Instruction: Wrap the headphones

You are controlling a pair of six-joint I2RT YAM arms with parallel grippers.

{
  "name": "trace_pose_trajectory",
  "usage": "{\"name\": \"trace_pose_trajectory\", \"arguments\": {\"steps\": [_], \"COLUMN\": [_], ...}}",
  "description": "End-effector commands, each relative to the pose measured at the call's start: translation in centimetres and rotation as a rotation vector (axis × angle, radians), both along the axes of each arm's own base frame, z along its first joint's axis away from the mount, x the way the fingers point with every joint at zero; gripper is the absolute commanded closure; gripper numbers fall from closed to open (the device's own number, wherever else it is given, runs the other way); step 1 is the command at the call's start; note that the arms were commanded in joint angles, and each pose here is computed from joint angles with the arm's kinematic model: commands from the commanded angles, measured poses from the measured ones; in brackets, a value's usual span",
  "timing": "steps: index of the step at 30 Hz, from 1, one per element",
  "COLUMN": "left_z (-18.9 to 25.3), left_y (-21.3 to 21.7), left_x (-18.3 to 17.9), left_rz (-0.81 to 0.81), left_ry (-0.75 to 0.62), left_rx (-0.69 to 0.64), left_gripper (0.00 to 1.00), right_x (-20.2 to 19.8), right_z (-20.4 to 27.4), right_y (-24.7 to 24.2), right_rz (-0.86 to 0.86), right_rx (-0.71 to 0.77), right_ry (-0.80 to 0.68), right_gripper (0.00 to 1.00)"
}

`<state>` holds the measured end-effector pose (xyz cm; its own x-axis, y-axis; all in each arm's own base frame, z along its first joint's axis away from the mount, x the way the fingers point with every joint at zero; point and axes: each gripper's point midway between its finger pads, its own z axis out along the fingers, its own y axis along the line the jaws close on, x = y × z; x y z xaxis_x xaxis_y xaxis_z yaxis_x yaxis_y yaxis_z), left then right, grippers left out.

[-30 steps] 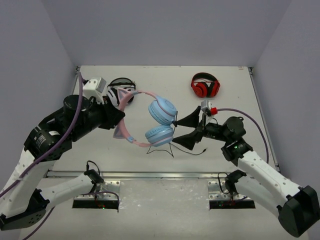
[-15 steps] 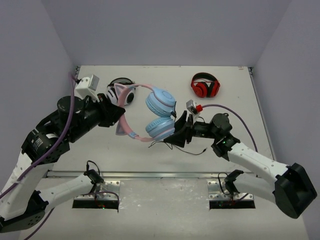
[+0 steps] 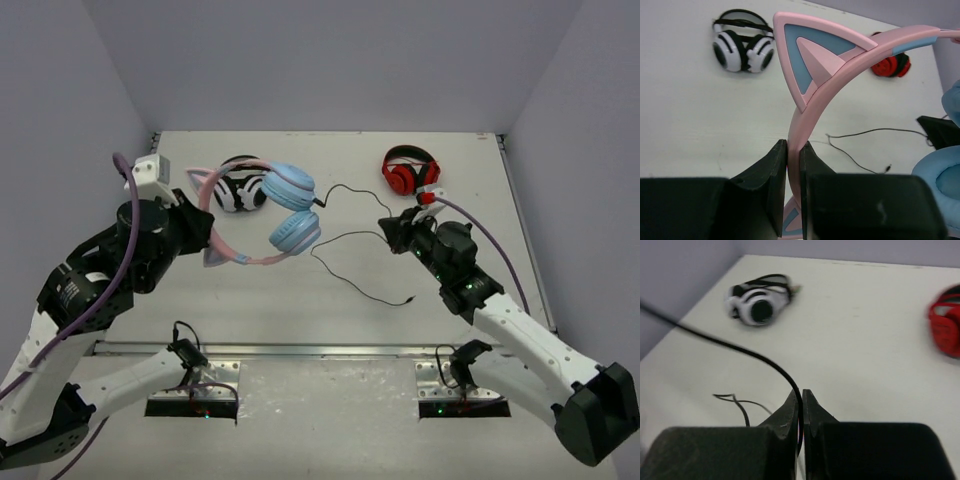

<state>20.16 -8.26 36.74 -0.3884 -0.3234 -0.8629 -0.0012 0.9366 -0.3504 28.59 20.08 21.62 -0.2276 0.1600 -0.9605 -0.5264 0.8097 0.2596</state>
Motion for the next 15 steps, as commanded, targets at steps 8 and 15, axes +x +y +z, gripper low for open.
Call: {"name": "trace_pose_trajectory", "arguments": {"steps": [8,15], "left_z": [-3.8,-9.1], "left_y": [7.7,0.2], "left_x": [0.7,4.7], "left_rz": [0.453,0.086], "left_ry": [-0.006,0.063], "left_rx": [0.171,0.307], "left_gripper": [1.00,1.00], "right_x": [2.7,-1.5], "right_z": [5.7,13.2], "right_y": [-11.4,-5.6], "right_rz": [-0.445,-0.032], "right_rx": [0.003,0.018], "right_ry": [-0.053,-0.305], "right_gripper": [0.99,0.99]}}
